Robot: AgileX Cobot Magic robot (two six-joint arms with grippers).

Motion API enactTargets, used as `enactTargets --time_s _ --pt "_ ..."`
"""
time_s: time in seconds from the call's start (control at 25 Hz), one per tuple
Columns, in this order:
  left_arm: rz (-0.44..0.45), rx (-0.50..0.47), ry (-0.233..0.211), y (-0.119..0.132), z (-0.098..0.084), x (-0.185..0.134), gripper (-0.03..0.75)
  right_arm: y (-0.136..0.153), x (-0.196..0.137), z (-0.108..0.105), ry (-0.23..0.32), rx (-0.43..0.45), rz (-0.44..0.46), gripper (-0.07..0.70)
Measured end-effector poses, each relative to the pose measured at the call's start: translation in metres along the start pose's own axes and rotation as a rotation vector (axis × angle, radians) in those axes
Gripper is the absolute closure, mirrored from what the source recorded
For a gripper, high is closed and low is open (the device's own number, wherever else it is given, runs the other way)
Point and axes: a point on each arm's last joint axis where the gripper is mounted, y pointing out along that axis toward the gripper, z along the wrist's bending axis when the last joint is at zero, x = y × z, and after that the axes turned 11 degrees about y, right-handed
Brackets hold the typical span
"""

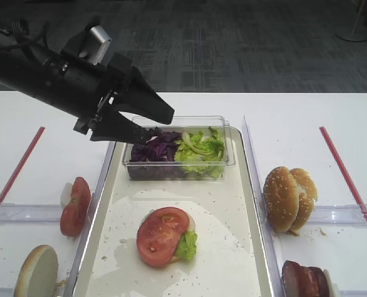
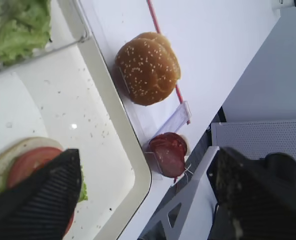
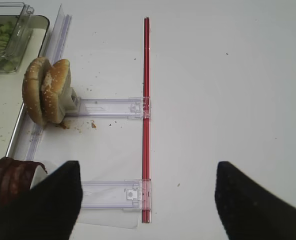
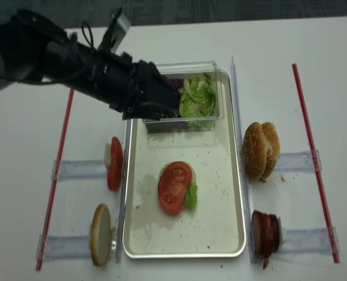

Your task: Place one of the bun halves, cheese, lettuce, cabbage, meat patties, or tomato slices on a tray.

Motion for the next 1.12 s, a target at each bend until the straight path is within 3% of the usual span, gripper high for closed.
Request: enactTargets --time_s 0.08,0.36,0.56,0.84,1.12 --pt "-0.012 0.001 0.021 -0.003 -0.004 0.005 0.197 0.000 0.000 0.000 0.000 0.000 0.000 0.061" --pt "-0.013 0.004 0.031 -0.005 -0.006 0.007 0.197 0.000 0.000 0.000 0.000 0.000 0.000 0.061" --pt "0.050 0.057 0.046 -0.006 0.000 0.001 0.197 0.000 0.000 0.000 0.000 0.000 0.000 0.061" --pt "0.163 0.249 0.013 -0.024 0.011 0.003 0.197 0.000 0.000 0.000 0.000 0.000 0.000 0.061" --pt "0.269 0.538 -0.004 -0.049 0.019 0.011 0.197 0.000 0.000 0.000 0.000 0.000 0.000 0.061"
